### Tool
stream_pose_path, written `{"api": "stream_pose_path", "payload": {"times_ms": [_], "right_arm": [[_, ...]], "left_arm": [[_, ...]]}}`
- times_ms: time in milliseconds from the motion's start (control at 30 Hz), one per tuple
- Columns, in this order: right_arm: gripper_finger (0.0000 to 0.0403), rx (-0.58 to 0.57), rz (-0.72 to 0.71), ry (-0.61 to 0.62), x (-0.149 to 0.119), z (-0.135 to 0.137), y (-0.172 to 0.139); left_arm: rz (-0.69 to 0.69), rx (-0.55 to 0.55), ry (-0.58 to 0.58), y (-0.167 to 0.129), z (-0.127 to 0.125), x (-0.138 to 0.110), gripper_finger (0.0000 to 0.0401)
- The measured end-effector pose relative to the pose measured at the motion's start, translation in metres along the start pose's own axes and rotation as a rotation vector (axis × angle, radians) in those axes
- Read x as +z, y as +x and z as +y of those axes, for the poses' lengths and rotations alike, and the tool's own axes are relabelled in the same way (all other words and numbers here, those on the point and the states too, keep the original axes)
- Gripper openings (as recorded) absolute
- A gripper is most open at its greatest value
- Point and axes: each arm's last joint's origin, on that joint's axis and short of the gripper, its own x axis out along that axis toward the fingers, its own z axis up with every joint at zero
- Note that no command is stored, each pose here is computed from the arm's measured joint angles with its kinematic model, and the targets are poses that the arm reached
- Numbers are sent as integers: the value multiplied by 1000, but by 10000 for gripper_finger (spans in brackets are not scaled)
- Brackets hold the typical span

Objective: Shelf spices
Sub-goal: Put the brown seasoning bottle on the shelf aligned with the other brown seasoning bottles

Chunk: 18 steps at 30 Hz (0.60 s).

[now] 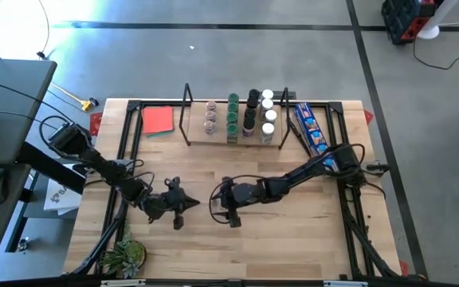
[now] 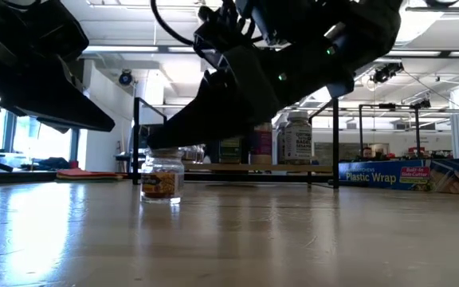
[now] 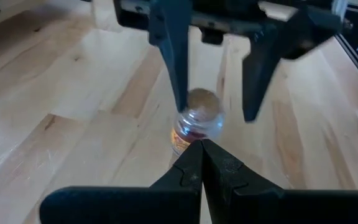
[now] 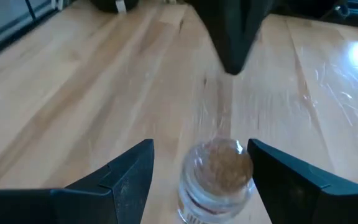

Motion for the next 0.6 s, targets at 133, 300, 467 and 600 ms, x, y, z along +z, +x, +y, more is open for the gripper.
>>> {"api": "stream_pose_path", "payload": {"times_ms": [133, 300, 467, 600], "right_arm": [[252, -6, 2, 0, -4, -3, 4], [252, -11, -4, 8, -7, -4, 6], [252, -6, -5, 8, -8, -4, 6], [252, -10, -15, 9, -7, -4, 6]], "left_arm": [[-18, 15, -22, 3, 3, 4, 0], [-14, 25, -37, 7, 9, 7, 0], [-9, 20, -48, 10, 11, 9, 0], [-8, 13, -52, 10, 12, 9, 0]]}}
